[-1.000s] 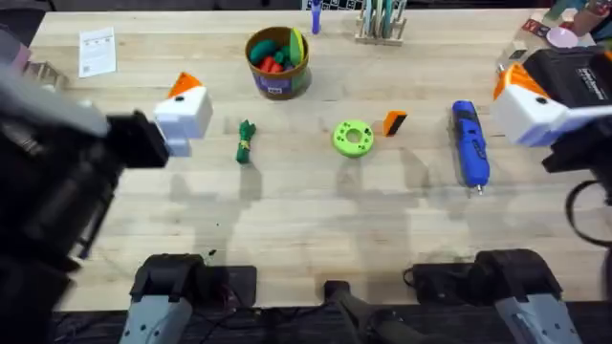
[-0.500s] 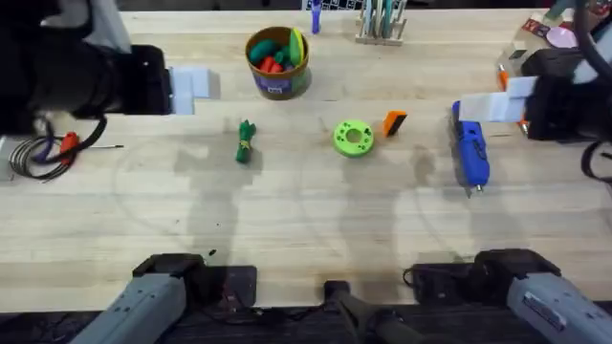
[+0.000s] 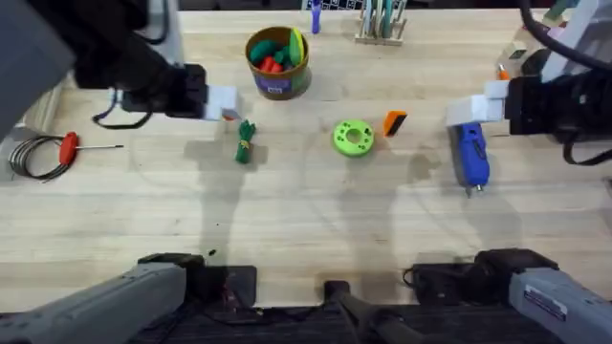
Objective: Pick up the gripper from the table and insert it into the empty holder that is missing its gripper. Then pick up a screw, insert it into the mounting hole, and use the screwdriver to tighten it. Finally, clean up the table by picking up the vegetable and placing it into the bucket.
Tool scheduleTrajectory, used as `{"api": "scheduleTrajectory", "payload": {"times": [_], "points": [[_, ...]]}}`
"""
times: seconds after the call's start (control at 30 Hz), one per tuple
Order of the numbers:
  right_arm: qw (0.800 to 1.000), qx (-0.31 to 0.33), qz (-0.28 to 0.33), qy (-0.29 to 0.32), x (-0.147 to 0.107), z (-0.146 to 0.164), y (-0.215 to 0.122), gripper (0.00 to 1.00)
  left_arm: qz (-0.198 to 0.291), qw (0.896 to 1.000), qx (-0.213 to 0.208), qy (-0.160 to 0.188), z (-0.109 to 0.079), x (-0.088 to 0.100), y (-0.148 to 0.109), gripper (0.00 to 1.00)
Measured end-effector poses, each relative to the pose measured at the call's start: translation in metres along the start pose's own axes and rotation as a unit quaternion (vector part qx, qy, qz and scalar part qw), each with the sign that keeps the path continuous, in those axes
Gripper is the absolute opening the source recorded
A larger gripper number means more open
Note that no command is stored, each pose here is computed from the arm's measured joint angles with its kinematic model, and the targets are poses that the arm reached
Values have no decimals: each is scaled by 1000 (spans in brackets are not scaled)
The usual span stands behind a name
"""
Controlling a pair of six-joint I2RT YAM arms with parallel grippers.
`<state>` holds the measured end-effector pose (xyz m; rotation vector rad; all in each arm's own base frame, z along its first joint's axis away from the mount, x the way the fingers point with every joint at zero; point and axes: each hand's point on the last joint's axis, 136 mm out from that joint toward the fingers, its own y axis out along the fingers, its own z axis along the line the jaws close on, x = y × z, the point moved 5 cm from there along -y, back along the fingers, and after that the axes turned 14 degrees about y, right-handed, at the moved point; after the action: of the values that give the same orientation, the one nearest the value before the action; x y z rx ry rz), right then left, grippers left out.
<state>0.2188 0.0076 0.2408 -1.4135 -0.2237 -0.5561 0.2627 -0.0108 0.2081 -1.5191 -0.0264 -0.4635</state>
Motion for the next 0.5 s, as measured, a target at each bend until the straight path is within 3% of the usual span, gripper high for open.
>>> {"api": "scheduleTrajectory", "payload": {"times": [0.2, 0.5], "points": [[1000, 0, 0, 0, 0, 0, 0, 991, 46, 997, -32, 49, -30, 9, 32, 985], [1000, 0, 0, 0, 0, 0, 0, 991, 126, 990, -51, 42, -36, 9, 87, 985]]}}
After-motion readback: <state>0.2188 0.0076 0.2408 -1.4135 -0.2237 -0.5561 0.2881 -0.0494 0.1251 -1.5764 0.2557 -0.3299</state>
